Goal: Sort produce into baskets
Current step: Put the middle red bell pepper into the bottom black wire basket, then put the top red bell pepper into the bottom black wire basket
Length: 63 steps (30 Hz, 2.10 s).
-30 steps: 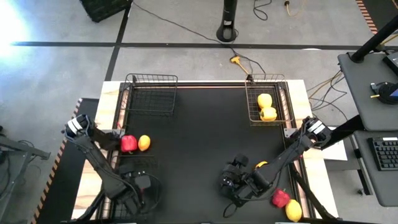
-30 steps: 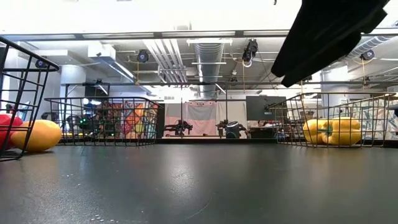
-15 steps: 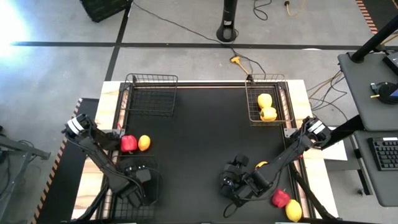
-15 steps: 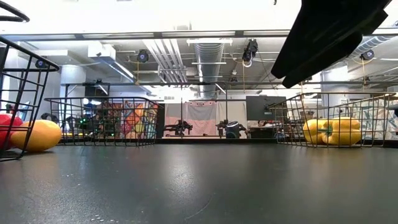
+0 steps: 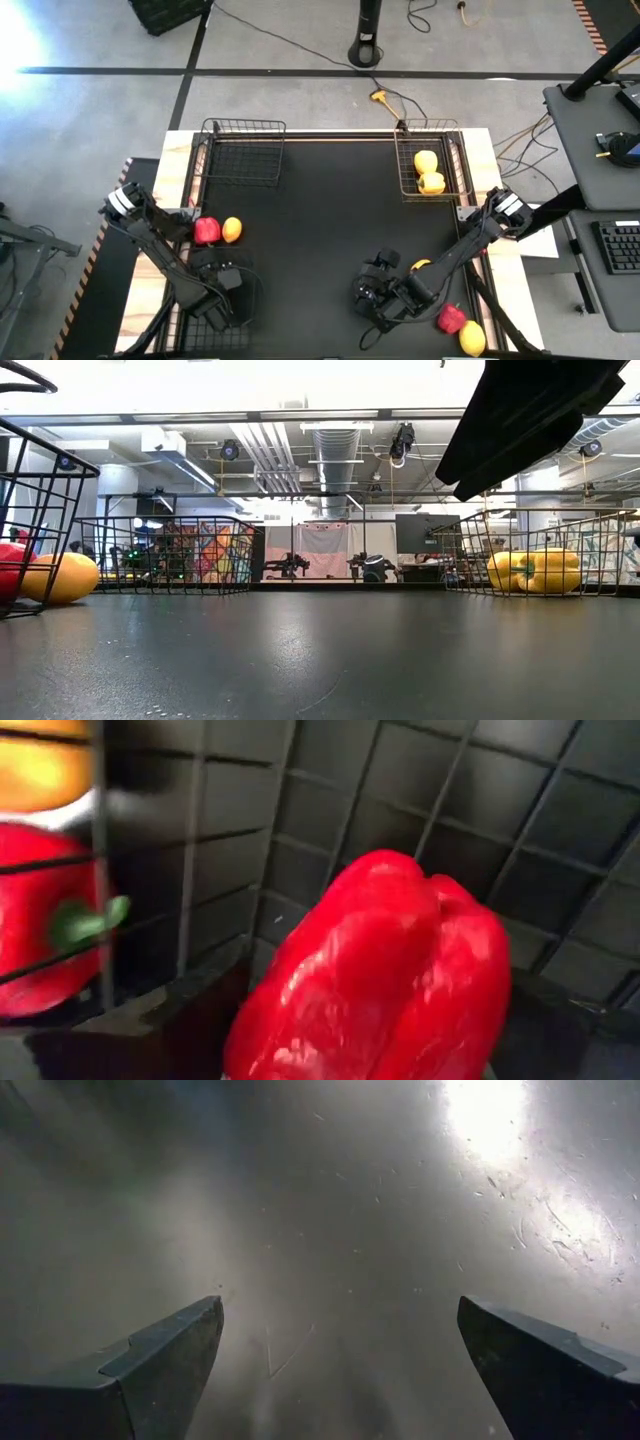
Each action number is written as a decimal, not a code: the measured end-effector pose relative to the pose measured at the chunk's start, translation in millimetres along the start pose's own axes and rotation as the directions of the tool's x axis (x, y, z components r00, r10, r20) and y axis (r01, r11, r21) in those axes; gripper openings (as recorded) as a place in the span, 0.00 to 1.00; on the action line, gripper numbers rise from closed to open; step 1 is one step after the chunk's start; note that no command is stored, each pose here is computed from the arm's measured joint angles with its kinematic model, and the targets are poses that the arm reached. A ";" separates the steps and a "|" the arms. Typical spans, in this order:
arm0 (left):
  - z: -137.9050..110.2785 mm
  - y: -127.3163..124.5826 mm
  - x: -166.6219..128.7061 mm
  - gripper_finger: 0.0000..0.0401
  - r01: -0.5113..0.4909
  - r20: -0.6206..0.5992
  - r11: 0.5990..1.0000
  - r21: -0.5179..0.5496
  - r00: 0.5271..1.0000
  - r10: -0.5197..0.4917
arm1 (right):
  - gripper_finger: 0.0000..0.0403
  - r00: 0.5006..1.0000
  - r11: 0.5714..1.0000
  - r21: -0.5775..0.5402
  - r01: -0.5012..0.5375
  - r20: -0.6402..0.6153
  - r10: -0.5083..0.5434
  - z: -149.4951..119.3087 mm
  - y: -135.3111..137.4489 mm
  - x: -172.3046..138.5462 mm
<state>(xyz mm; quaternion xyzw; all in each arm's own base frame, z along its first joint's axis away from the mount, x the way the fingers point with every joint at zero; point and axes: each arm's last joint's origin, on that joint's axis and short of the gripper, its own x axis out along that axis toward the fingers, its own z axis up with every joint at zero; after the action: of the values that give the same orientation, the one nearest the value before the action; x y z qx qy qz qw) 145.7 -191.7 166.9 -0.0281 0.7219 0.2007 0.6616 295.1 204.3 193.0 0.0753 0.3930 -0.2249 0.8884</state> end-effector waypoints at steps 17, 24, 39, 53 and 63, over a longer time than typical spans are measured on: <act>28.7 41.9 -111.6 0.83 -0.012 0.450 0.990 -0.144 0.890 0.076 | 0.98 1.000 1.000 0.016 -0.016 0.011 0.016 1.6 1.7 0.4; 72.6 82.8 -113.0 0.80 -0.126 0.344 0.978 -0.168 0.922 0.178 | 0.98 1.000 1.000 0.017 -0.017 0.012 0.016 1.9 1.7 0.5; 101.6 167.1 -33.3 0.80 -0.106 -0.241 0.980 -0.170 0.969 0.063 | 0.98 1.000 0.999 0.025 -0.023 0.017 0.023 -2.5 0.8 4.3; 77.7 170.9 5.0 0.80 -0.124 -0.433 0.980 -0.158 0.900 0.044 | 0.98 1.000 0.998 0.054 -0.026 0.018 0.025 -5.1 0.1 6.4; 83.4 169.1 2.2 0.80 -0.057 -0.407 0.986 -0.155 0.913 -0.011 | 0.98 0.999 0.998 0.046 -0.030 0.020 0.029 -4.8 0.5 6.4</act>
<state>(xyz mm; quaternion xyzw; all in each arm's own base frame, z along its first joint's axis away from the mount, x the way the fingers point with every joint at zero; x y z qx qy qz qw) 172.3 -8.8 203.9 -0.1146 0.8250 0.2568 0.4903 295.9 204.0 185.0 0.0994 0.3777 -0.2217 0.8935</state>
